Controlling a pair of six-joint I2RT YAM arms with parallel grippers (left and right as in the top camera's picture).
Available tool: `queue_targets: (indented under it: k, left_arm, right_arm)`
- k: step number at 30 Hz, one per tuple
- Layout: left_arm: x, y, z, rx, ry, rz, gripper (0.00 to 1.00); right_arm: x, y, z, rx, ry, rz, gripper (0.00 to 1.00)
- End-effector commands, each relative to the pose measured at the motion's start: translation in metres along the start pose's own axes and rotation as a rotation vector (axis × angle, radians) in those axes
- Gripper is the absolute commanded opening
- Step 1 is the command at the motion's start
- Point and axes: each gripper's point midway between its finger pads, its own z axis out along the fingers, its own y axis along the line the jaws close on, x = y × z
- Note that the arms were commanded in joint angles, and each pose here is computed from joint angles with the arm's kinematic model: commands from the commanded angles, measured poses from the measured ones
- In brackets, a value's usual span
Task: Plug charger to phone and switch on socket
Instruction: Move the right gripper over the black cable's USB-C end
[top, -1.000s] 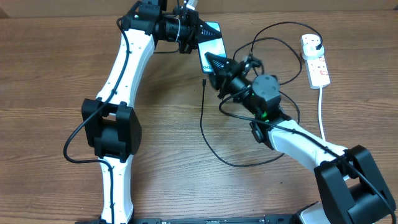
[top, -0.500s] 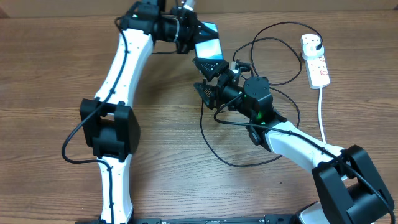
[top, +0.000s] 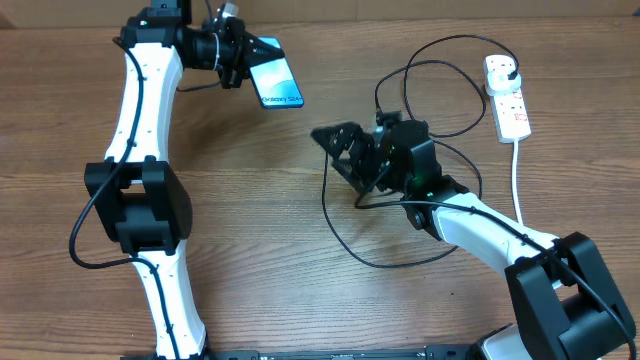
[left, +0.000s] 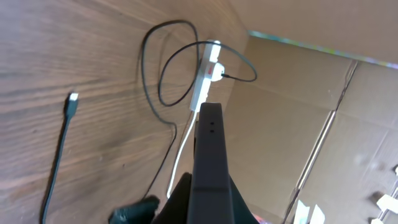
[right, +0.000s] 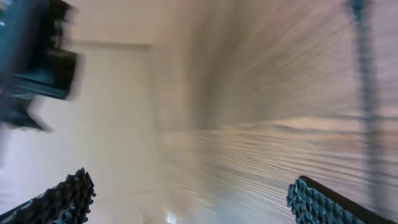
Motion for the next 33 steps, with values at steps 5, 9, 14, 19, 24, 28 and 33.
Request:
queue_targets:
  k: [5, 9, 14, 19, 24, 28, 33]
  left_arm:
    - [0.024, -0.024, -0.006, 0.107, 0.093, 0.103, 0.04]
    - [0.029, -0.031, -0.008, 0.154, 0.123, 0.104, 0.04]
    - [0.021, -0.027, -0.018, 0.151, 0.099, 0.063, 0.04]
    - [0.010, -0.017, -0.026, 0.113, 0.051, 0.019, 0.04]
    - [0.010, -0.015, -0.027, 0.107, 0.048, 0.037, 0.04]
    - [0.008, -0.013, -0.030, 0.108, 0.043, 0.035, 0.04]
    - [0.003, -0.011, -0.037, 0.111, 0.027, 0.029, 0.04]
  right_arm:
    - [-0.027, -0.003, -0.016, 0.334, -0.004, -0.303, 0.99]
    - [-0.054, 0.020, -0.041, 0.483, -0.074, -0.404, 1.00]
    - [-0.063, 0.030, -0.048, 0.515, -0.096, -0.481, 1.00]
    - [-0.064, 0.036, -0.044, 0.485, -0.081, -0.571, 1.00]
    - [-0.071, 0.038, -0.028, 0.449, -0.115, -0.597, 0.89]
    - [-0.078, 0.016, -0.004, 0.482, -0.096, -0.585, 0.79]
    - [-0.087, -0.009, 0.026, 0.563, -0.015, -0.569, 0.66]
